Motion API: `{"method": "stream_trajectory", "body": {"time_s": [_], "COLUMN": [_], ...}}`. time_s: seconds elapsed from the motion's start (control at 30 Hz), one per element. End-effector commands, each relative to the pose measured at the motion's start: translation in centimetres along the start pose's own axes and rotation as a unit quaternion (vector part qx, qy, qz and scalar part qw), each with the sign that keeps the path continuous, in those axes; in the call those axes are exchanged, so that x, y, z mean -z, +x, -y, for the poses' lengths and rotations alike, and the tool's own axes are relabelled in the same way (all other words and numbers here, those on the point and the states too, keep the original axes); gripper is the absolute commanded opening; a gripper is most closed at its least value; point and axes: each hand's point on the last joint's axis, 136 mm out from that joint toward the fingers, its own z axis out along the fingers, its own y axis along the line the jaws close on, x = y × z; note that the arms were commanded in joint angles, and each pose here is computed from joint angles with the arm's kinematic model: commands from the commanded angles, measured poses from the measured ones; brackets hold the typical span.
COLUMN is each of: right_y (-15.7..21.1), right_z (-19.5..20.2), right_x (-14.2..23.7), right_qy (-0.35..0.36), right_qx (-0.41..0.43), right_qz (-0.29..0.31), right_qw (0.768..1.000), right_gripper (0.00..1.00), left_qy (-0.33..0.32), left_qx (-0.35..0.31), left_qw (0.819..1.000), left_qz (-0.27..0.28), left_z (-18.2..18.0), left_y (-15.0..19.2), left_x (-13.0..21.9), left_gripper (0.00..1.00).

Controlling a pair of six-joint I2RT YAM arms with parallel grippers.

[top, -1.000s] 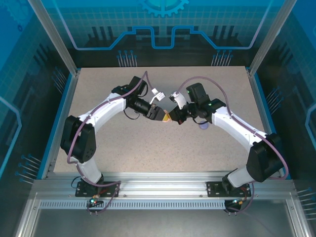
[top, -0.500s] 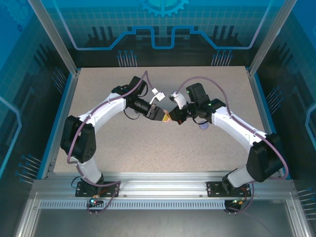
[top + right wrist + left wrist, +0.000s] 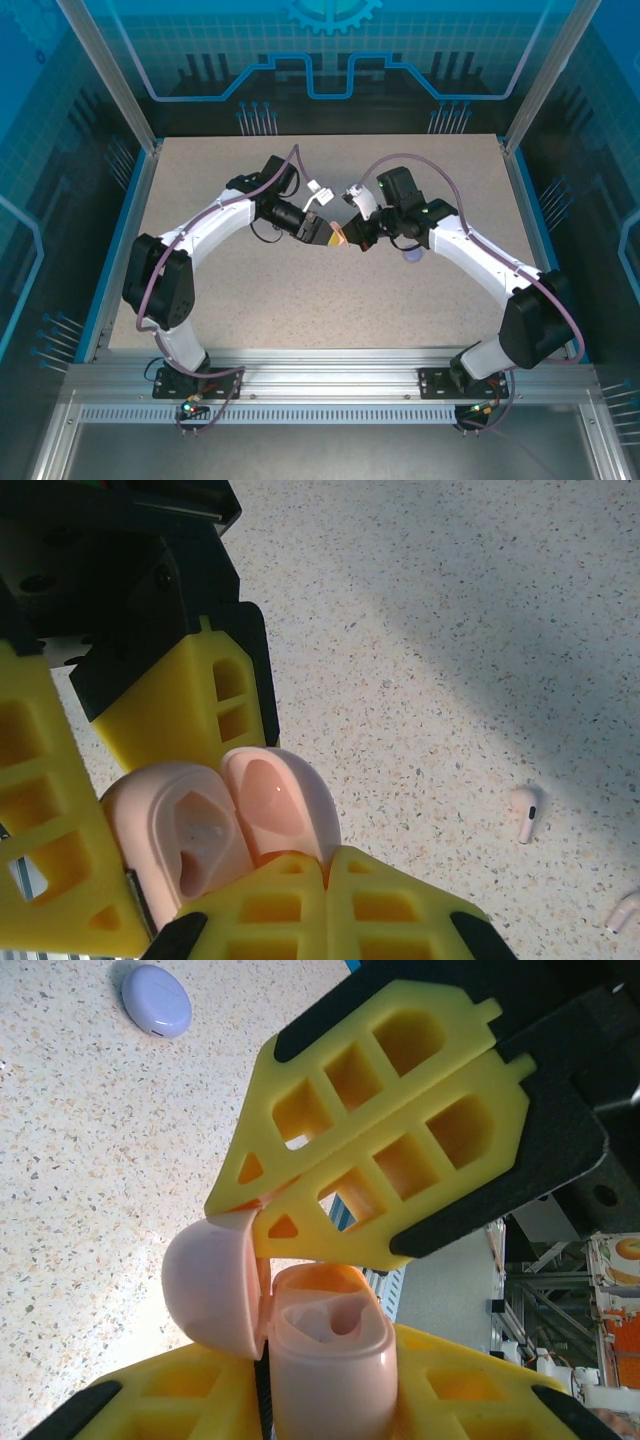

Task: Insert wireless bluetooth earbuds into charging case

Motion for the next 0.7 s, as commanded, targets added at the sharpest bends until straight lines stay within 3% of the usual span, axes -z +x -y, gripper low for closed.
{"method": "stream_trajectory", "body": {"time_s": [0.0, 0.17, 0.43, 0.67], "right_y": [-1.02, -1.02, -1.08, -1.07], "right_z": [-0.37, -0.49, -0.49, -0.15], "right_x": [0.19, 0.26, 0.46, 0.46], "right_qy": [-0.001, -0.003, 0.0, 0.005], "right_qx": [0.01, 0.01, 0.012, 0.01], "right_qz": [0.007, 0.007, 0.008, 0.008], "right_qw": [1.0, 1.0, 1.0, 1.0], "right_gripper": [0.0, 0.0, 0.0, 0.0], "left_qy": [0.02, 0.013, 0.006, 0.007], "left_qx": [0.0, -0.006, -0.014, -0.015], "left_qw": [1.0, 1.0, 1.0, 1.0], "left_qz": [-0.003, 0.005, 0.016, 0.017], "left_z": [0.35, 0.21, 0.29, 0.38], "left_y": [0.35, -0.13, -0.55, -0.29], "left_x": [-0.4, -0.37, -0.11, 0.1], "left_gripper": [0.32, 0.36, 0.33, 0.35]}}
